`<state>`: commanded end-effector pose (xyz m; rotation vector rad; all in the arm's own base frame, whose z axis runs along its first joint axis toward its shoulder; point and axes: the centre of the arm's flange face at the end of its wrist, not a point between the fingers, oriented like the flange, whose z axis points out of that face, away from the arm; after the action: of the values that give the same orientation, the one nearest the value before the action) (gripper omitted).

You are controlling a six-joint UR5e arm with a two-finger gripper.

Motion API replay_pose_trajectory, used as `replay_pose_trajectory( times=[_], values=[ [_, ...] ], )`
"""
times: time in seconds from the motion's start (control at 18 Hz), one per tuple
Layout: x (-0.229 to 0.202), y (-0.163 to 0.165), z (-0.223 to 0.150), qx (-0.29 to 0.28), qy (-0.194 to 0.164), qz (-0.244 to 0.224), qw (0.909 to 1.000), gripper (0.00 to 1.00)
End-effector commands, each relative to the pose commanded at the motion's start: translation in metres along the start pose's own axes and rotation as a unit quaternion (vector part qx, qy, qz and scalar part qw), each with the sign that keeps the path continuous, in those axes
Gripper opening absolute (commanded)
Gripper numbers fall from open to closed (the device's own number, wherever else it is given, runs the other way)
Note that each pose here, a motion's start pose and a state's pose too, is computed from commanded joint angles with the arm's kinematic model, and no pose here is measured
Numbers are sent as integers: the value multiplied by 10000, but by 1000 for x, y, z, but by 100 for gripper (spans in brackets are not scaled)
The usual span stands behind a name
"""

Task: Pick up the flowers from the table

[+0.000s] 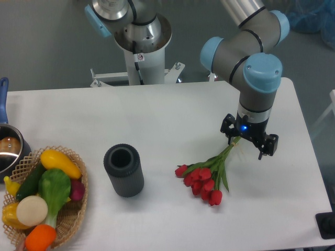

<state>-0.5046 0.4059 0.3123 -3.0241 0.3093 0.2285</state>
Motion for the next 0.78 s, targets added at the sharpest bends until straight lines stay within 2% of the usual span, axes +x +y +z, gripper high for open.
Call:
replay_pose_trajectory(
  times=[0.39, 0.78],
  values=[
    [43, -30, 18, -134, 225, 320, 9991, 100],
    [73, -45, 44, -115, 210, 442, 9987, 100]
  ],
)
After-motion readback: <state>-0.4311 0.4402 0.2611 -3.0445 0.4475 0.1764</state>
